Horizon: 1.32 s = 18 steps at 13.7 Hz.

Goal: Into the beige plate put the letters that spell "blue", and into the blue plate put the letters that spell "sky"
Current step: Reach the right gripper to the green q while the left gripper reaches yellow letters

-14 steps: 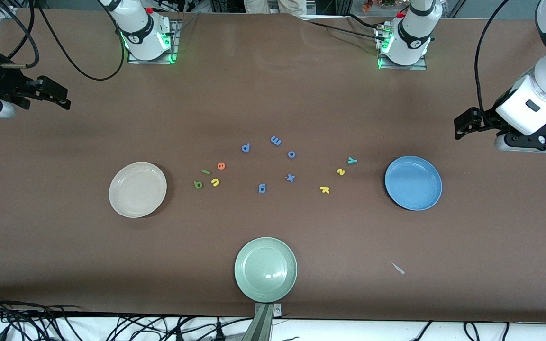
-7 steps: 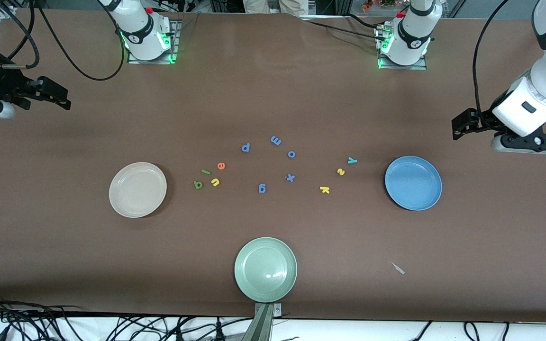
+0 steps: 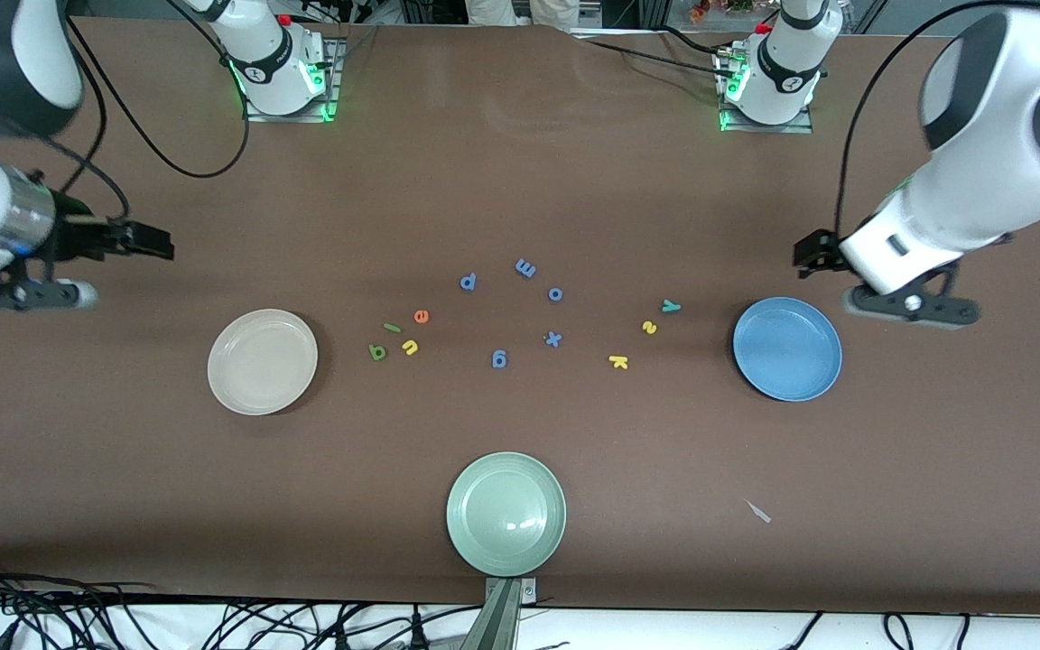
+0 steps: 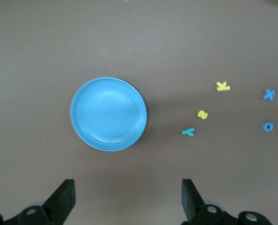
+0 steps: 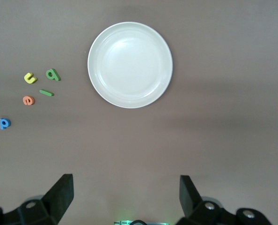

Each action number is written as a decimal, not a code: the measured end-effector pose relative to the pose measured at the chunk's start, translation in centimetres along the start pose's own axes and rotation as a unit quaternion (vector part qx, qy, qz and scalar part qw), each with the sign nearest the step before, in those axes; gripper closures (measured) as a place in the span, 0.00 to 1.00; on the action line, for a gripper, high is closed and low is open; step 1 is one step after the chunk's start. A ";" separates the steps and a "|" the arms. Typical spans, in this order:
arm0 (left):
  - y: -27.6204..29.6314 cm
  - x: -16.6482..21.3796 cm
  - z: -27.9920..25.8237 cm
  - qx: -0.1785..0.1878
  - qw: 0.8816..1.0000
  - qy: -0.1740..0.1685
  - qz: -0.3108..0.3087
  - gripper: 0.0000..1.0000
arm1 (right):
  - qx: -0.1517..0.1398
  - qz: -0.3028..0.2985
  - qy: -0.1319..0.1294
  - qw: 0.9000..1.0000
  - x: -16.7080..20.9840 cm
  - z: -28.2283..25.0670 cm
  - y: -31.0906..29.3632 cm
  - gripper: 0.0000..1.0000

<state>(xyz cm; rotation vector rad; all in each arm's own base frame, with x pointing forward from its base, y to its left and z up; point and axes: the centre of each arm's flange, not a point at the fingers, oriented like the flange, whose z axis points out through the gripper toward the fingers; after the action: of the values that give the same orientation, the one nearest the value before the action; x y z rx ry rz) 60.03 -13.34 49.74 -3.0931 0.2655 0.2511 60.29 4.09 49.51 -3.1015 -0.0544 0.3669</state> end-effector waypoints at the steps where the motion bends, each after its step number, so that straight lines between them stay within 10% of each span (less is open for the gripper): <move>1: 1.3 1.0 2.2 0.001 1.000 -0.015 0.010 0.00 | -0.002 -0.010 -0.007 1.000 0.8 0.9 -1.2 0.00; 6: 9.0 5.1 11.5 0.002 0.997 -0.025 0.069 0.00 | -0.007 -0.037 -0.019 0.999 2.1 3.0 -4.2 0.00; 11: 16.5 5.5 17.1 0.005 0.988 -0.029 0.149 0.00 | -0.005 -0.016 0.036 0.999 4.3 8.3 -11.0 0.00; 18: 16.7 9.8 26.5 -0.005 0.918 0.037 0.395 0.00 | 0.033 0.070 0.115 0.990 4.9 22.7 -19.1 0.00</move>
<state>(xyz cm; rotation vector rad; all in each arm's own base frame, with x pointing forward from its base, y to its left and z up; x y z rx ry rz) 62.47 -30.37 21.77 -2.8170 1.5050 0.1360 59.18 23.69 26.75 -3.0663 0.1769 0.0115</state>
